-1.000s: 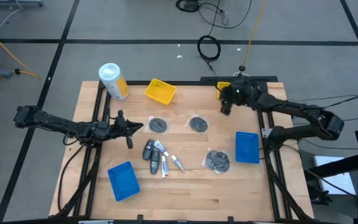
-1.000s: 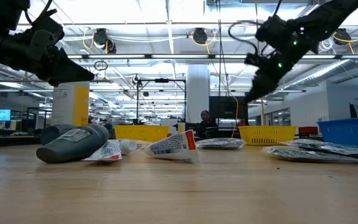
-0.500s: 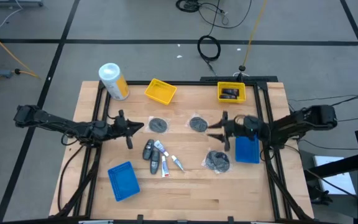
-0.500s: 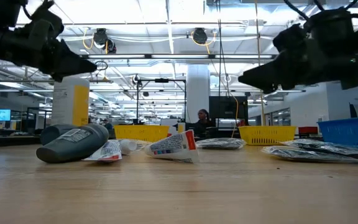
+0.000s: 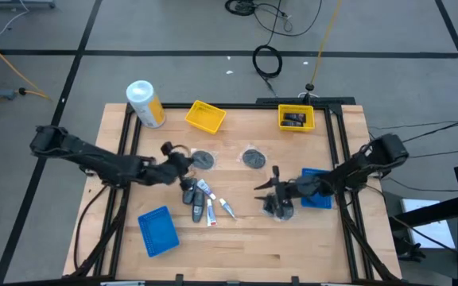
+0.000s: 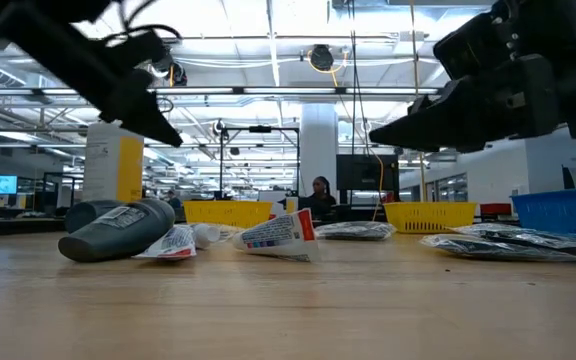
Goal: Pick & Place Travel size toiletries
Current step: Put the black hairbrush into the left blue bin
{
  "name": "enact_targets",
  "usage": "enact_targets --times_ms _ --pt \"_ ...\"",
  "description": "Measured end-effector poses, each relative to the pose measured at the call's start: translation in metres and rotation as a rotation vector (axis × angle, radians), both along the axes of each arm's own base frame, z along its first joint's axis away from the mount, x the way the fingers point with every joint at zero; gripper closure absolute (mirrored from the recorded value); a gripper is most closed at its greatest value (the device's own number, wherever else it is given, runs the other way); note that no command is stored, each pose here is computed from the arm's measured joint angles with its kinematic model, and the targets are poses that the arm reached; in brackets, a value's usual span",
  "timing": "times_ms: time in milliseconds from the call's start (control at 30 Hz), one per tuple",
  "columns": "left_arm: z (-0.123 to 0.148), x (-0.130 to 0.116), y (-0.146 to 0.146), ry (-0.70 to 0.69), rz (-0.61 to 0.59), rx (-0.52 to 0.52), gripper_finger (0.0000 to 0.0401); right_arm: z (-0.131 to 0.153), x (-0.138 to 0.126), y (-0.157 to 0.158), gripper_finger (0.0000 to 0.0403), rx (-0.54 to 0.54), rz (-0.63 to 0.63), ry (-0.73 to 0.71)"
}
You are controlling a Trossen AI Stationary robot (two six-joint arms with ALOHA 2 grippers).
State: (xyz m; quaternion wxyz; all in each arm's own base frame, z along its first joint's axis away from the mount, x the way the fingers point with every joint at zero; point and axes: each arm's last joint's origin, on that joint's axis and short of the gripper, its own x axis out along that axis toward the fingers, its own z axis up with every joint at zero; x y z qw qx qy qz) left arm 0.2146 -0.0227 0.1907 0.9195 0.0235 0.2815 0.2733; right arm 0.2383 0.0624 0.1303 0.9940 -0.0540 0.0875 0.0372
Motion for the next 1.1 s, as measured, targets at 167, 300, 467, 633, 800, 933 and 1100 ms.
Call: enact_targets --times_ms 167,300,467,633,800,933,1100 --pt "0.003 0.025 0.012 0.171 0.192 -0.096 0.0348 -0.016 0.016 0.019 0.0273 0.03 0.039 0.06" --pt "-0.007 0.034 0.033 0.254 0.31 -0.165 0.0272 -0.026 0.022 0.024 0.0273 -0.003 0.055 0.094" --pt "-0.021 0.028 0.066 0.361 0.327 -0.39 0.0158 -0.031 0.024 0.025 0.0273 0.006 0.051 0.113" --pt "-0.02 0.026 0.086 0.357 0.237 -0.455 0.0075 -0.032 0.023 0.024 0.0273 0.01 0.05 0.116" --pt "-0.019 0.026 0.099 0.344 0.108 -0.525 0.0041 -0.032 0.023 0.025 0.0273 0.013 0.052 0.122" --pt "-0.019 0.023 0.104 0.37 0.056 -0.532 0.0031 -0.032 0.023 0.024 0.0273 0.013 0.052 0.122" --pt "-0.028 0.017 0.114 0.415 0.113 -0.532 0.0032 -0.032 0.023 0.024 0.0273 0.014 0.052 0.121"
